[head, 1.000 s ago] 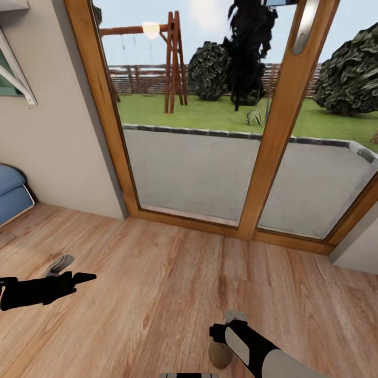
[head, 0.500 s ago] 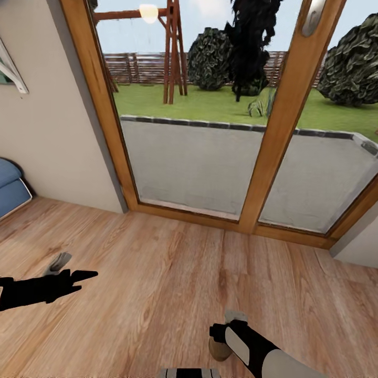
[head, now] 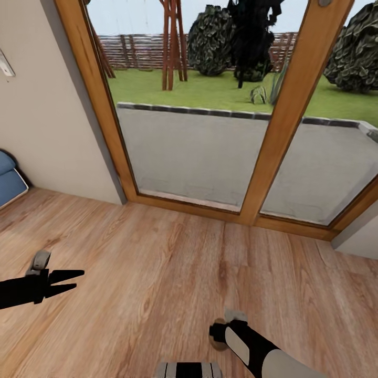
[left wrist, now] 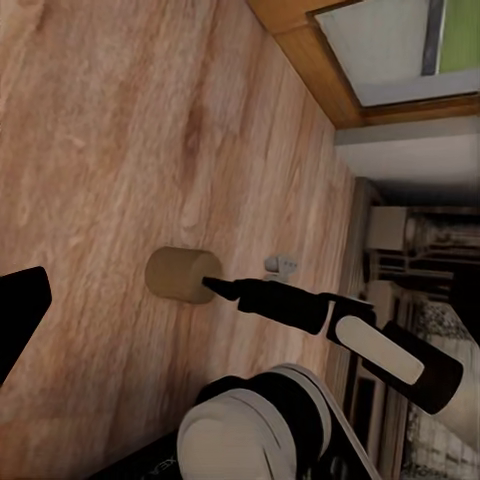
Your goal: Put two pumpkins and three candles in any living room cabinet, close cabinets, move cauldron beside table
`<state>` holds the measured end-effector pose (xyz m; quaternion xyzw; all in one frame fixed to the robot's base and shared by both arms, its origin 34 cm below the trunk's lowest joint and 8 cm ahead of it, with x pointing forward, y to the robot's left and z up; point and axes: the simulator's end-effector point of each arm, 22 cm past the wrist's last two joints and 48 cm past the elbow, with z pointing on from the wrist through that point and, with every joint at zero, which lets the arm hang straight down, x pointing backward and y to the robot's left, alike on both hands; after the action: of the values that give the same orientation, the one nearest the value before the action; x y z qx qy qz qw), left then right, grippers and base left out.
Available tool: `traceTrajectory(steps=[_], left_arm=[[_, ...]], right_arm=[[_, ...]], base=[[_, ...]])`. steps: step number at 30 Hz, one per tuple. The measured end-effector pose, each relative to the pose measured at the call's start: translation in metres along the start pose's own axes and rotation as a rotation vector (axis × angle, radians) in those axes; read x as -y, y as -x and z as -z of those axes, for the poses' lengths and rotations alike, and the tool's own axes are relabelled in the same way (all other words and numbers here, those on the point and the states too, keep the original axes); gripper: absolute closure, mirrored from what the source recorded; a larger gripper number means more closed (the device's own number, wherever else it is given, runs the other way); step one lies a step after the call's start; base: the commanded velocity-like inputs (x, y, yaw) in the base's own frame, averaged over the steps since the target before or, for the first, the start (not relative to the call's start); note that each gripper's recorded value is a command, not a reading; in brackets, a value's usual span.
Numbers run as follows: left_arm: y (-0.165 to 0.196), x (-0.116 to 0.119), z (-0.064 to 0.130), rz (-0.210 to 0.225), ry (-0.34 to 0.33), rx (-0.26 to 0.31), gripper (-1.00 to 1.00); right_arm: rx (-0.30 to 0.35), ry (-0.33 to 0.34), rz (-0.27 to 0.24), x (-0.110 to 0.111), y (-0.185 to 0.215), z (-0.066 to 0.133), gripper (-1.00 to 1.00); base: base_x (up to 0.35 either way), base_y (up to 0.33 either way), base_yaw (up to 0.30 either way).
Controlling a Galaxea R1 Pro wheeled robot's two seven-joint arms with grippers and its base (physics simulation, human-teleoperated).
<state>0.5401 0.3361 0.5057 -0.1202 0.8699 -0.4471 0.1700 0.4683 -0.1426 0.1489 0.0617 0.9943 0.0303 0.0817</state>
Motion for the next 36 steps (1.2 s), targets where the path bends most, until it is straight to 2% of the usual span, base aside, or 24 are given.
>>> traceTrajectory(steps=[10, 36], left_arm=[[-0.0032, -0.011, -0.0075, 0.021, 0.008, -0.018, -1.0], [-0.0034, -0.0113, -0.0078, 0.023, 0.007, -0.018, -1.0]], right_arm=[[-0.018, -0.004, -0.004, 0.0022, -0.0097, -0.0098, -1.0], [-0.018, -0.005, -0.004, 0.0022, -0.0097, -0.0098, -1.0]], base=[[0.0, 0.0, 0.0], [0.052, 0.0, 0.0]])
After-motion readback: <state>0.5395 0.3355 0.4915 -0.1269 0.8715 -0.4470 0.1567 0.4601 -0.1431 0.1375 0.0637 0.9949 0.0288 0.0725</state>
